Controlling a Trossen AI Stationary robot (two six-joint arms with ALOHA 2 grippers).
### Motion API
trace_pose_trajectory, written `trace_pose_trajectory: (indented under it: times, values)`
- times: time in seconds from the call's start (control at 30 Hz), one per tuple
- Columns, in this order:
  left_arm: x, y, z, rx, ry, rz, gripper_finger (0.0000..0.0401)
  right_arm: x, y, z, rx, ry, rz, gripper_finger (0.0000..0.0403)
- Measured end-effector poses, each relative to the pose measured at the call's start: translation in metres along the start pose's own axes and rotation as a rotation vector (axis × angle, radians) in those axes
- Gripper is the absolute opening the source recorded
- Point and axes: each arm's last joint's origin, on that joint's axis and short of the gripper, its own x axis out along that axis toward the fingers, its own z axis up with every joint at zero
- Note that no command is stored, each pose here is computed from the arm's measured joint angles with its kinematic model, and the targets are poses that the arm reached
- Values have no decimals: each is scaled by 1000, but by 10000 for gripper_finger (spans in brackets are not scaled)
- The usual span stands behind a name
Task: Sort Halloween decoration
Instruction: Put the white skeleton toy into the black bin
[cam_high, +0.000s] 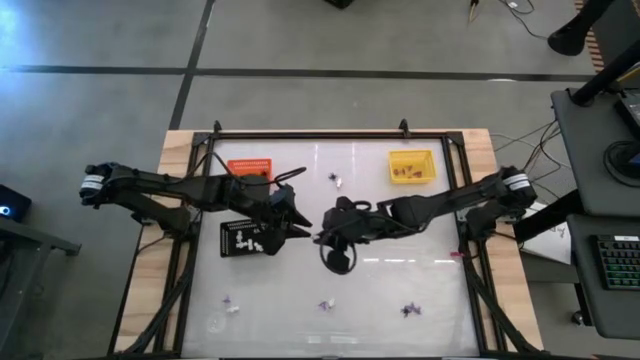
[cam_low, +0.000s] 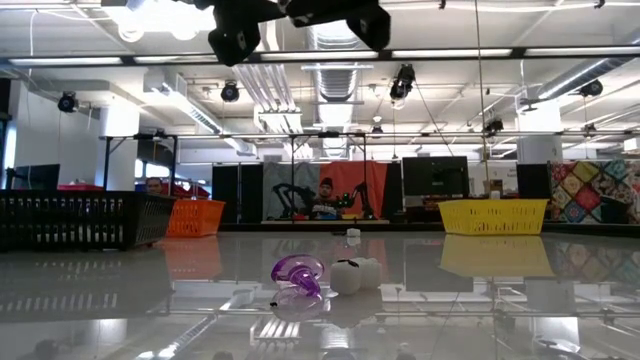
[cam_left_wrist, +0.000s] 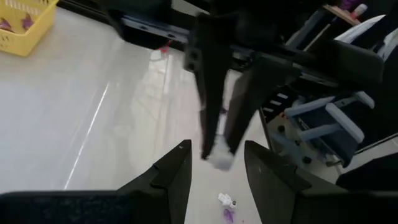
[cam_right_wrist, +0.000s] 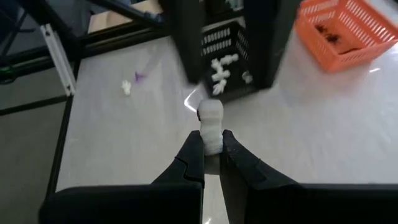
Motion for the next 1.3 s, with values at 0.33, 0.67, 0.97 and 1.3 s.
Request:
trace_pose_trajectory:
  times: [0.33,0.67,0.97,1.3]
  values:
    - [0,0,-2,0,20,-7,130,-6,-3,18,4,-45,-2,13]
    - [-1,4,-2,53,28,17,98,4,-4,14,16,-20,-13,13]
    - [-1,6,-5,59,59,31,7,4,-9,15,30,-21,-22,13]
    - [-1,8,-4,86,59,36,2,5,-10,15,29,-22,-23,15]
